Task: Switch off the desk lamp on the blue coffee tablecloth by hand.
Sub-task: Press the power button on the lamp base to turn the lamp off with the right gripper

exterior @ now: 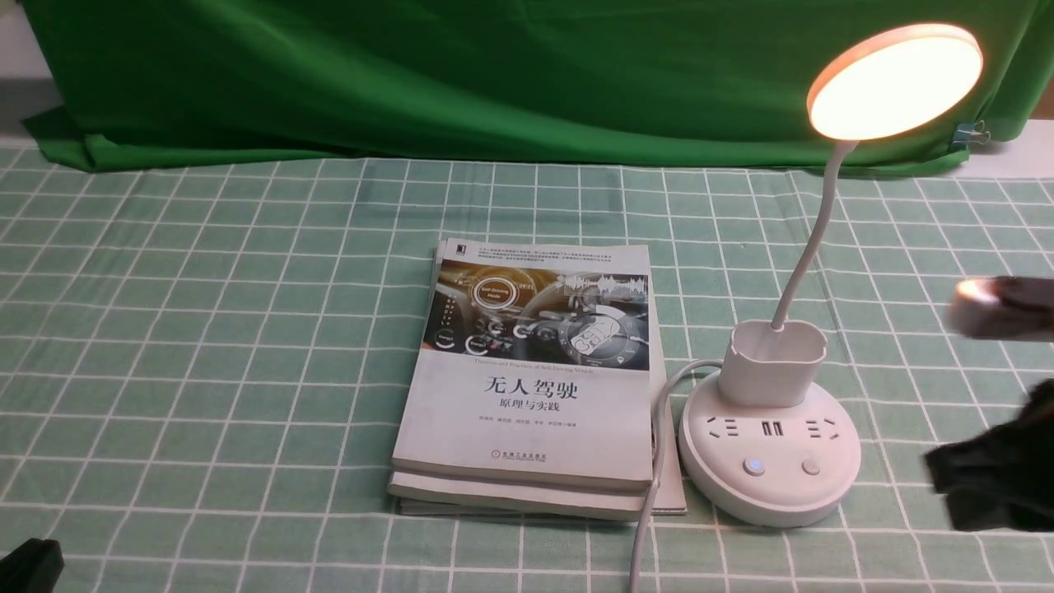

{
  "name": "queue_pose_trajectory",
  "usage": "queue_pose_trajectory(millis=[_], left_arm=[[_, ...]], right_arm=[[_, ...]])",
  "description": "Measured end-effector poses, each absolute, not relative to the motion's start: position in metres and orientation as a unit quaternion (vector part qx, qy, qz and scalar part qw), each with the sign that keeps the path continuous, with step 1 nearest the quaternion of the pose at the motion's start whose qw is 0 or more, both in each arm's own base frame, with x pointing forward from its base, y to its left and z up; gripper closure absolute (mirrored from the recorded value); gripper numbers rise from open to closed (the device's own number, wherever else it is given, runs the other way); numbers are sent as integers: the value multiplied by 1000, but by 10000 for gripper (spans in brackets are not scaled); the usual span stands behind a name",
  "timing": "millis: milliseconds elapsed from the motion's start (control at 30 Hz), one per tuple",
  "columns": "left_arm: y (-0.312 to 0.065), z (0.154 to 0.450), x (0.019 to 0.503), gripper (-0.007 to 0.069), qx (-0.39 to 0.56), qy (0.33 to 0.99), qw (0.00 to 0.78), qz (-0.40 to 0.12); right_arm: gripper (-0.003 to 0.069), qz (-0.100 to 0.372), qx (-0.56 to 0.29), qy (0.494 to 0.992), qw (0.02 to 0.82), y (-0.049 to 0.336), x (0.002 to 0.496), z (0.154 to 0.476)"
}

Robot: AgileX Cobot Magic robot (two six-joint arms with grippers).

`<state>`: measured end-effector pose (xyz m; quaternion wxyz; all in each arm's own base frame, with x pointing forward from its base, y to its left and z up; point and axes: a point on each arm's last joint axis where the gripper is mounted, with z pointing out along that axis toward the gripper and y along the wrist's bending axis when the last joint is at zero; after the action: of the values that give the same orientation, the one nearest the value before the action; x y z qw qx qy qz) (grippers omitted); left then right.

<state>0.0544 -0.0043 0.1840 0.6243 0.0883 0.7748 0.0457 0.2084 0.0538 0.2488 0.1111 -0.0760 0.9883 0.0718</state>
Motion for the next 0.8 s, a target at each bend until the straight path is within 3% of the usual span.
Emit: queue_pose_trajectory(millis=[367, 800], left_arm=[[-4, 184, 54, 625, 88, 775, 624, 46], [-4, 184, 54, 625, 88, 775, 624, 46]], right_arm=[[627, 71, -120, 986, 96, 94, 255, 225], [627, 65, -123, 985, 100, 104, 284, 202]])
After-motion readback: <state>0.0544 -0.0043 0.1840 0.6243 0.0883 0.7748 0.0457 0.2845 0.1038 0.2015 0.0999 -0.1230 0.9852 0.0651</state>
